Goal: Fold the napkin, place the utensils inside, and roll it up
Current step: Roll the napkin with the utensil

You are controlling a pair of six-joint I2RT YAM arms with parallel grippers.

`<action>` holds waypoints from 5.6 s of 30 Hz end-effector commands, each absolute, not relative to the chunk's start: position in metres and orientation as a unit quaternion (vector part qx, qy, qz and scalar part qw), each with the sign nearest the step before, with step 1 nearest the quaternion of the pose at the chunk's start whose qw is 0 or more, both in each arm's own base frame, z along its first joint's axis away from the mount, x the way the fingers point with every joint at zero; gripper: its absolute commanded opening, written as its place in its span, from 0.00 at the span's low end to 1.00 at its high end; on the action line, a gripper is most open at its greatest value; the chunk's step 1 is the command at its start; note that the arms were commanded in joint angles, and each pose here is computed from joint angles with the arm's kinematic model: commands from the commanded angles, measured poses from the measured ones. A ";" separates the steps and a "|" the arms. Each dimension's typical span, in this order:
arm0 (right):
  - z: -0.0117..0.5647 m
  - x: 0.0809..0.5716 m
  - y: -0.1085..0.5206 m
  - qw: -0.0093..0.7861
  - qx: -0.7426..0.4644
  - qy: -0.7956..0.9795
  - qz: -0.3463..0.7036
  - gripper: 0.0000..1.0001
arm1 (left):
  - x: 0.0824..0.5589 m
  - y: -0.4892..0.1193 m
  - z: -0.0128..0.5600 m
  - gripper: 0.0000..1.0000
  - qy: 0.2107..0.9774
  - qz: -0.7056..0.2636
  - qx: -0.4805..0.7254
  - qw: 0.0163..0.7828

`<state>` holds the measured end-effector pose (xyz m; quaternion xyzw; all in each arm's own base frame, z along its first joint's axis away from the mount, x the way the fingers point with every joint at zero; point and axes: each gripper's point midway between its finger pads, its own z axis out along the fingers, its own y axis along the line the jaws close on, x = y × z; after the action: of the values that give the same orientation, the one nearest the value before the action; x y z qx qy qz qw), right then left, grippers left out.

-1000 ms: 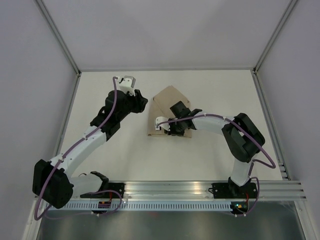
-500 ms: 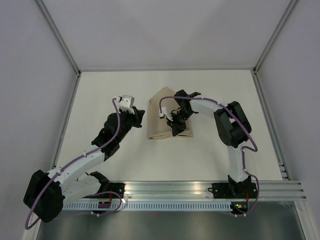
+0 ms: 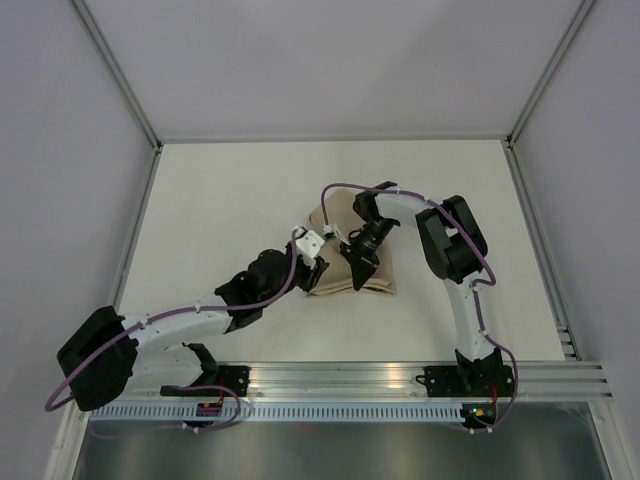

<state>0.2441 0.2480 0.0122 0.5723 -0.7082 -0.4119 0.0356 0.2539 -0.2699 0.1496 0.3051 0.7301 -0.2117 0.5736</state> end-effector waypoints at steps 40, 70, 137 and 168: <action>-0.041 0.253 0.217 0.096 0.568 -0.735 -0.358 0.00 | 0.233 -0.350 0.040 0.55 0.675 -0.053 0.580 0.452; -0.016 0.274 0.224 0.027 0.573 -0.751 -0.327 0.25 | 0.193 -0.359 -0.018 0.02 0.710 -0.132 0.628 0.289; 0.035 0.257 0.232 -0.338 0.675 -0.634 -0.167 0.68 | 0.223 -0.366 0.008 0.02 0.769 -0.467 0.437 -0.012; 0.001 0.230 0.200 -0.113 0.666 -0.662 -0.324 0.03 | 0.290 -0.361 0.095 0.45 0.759 -0.541 0.325 0.156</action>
<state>0.2544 0.2205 0.0141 0.6713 -0.6594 -0.2792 -0.1913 0.2597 -0.3539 0.0429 0.3414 0.7785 -0.5232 0.0602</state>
